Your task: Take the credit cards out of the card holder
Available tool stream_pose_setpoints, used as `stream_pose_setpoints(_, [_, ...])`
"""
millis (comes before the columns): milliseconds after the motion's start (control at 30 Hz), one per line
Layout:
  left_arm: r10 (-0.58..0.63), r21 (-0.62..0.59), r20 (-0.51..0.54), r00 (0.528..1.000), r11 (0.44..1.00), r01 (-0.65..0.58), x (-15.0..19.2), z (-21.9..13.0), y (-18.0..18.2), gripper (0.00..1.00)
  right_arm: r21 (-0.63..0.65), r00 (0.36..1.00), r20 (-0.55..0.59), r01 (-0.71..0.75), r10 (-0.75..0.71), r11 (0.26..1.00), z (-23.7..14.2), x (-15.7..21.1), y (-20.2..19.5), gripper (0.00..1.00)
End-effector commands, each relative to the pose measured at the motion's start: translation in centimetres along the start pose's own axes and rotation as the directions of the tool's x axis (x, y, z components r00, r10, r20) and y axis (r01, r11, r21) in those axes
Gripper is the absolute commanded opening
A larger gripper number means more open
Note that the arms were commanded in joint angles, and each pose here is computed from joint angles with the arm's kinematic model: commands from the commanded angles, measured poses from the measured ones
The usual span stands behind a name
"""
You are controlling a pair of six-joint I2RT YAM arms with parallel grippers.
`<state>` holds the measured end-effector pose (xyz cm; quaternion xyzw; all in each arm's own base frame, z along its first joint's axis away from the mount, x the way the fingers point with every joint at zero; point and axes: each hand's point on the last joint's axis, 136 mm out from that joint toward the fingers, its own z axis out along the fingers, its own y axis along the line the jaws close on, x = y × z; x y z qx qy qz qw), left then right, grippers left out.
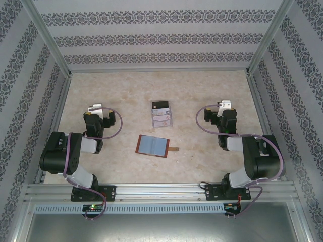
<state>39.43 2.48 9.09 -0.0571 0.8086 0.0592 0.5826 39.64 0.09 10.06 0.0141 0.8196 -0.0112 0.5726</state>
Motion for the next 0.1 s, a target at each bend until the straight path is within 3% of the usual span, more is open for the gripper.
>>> stream_pose_setpoints(0, [0.024,0.016,-0.003,1.000,1.000,-0.024,0.12,0.09,-0.39,1.00,-0.015,0.999,0.029,0.016,-0.016,1.000,-0.12,-0.32,0.48,0.98])
stream_pose_setpoints(67, [0.022,0.014,-0.016,1.000,1.000,-0.021,0.15,0.27,-0.38,1.00,-0.019,0.999,0.033,0.011,-0.011,1.000,-0.19,-0.44,0.43,0.98])
